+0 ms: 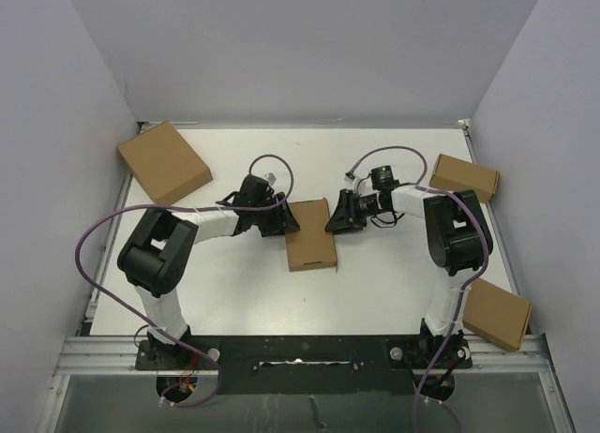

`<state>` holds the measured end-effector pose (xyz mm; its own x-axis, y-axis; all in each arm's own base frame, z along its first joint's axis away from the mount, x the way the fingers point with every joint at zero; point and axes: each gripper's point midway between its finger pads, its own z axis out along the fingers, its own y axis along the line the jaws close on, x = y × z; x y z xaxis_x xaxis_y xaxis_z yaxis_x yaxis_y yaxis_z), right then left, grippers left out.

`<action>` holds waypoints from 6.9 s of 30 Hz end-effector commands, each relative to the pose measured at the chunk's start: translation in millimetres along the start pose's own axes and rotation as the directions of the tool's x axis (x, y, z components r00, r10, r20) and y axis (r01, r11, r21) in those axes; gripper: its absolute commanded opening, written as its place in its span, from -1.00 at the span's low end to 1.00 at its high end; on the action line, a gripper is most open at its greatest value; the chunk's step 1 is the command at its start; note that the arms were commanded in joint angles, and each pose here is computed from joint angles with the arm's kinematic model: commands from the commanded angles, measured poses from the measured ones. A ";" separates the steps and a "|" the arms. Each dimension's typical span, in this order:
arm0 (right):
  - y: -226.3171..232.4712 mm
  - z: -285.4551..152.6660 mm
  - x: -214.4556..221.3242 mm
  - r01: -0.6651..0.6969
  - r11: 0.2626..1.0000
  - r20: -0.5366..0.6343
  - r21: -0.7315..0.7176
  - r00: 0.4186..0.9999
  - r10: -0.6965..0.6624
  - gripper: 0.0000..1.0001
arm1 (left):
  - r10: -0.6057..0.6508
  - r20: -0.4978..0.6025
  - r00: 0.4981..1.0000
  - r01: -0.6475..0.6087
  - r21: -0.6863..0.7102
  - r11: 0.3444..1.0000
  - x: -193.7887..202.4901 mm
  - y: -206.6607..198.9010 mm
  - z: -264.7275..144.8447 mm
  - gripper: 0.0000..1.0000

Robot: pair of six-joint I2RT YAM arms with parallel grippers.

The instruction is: Fold the paper box

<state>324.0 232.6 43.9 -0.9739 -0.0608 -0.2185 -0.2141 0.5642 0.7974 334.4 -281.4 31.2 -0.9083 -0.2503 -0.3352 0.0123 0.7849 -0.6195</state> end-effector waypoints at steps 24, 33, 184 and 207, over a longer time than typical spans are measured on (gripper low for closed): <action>53.3 -91.6 -3.5 0.784 0.617 0.163 -0.072 0.620 -0.768 -0.18 | 0.124 -0.034 0.992 -0.117 0.149 0.982 -28.0 -18.4 -7.5 0.05; 51.3 -98.5 64.1 0.984 -0.173 0.195 -0.033 -0.164 -0.967 0.61 | 0.182 0.068 0.981 -0.192 0.181 0.965 -47.7 -30.0 -34.5 0.16; 43.5 -34.8 60.8 0.919 0.339 -0.110 -0.200 0.323 -0.940 -0.49 | 0.231 -0.125 0.965 -0.216 0.125 0.968 8.6 3.6 -5.6 -0.14; 3.1 -45.8 20.0 0.015 0.992 0.097 -0.126 0.995 -0.003 0.43 | 0.217 -0.112 0.970 -0.202 0.127 0.971 5.1 -6.0 -12.9 -0.13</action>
<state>300.2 185.7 62.2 -0.9346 -0.0222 -0.3549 -0.3264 0.4498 0.8314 320.0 -273.5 31.4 -0.9317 -0.0152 -0.3629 0.2296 0.7497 -0.6206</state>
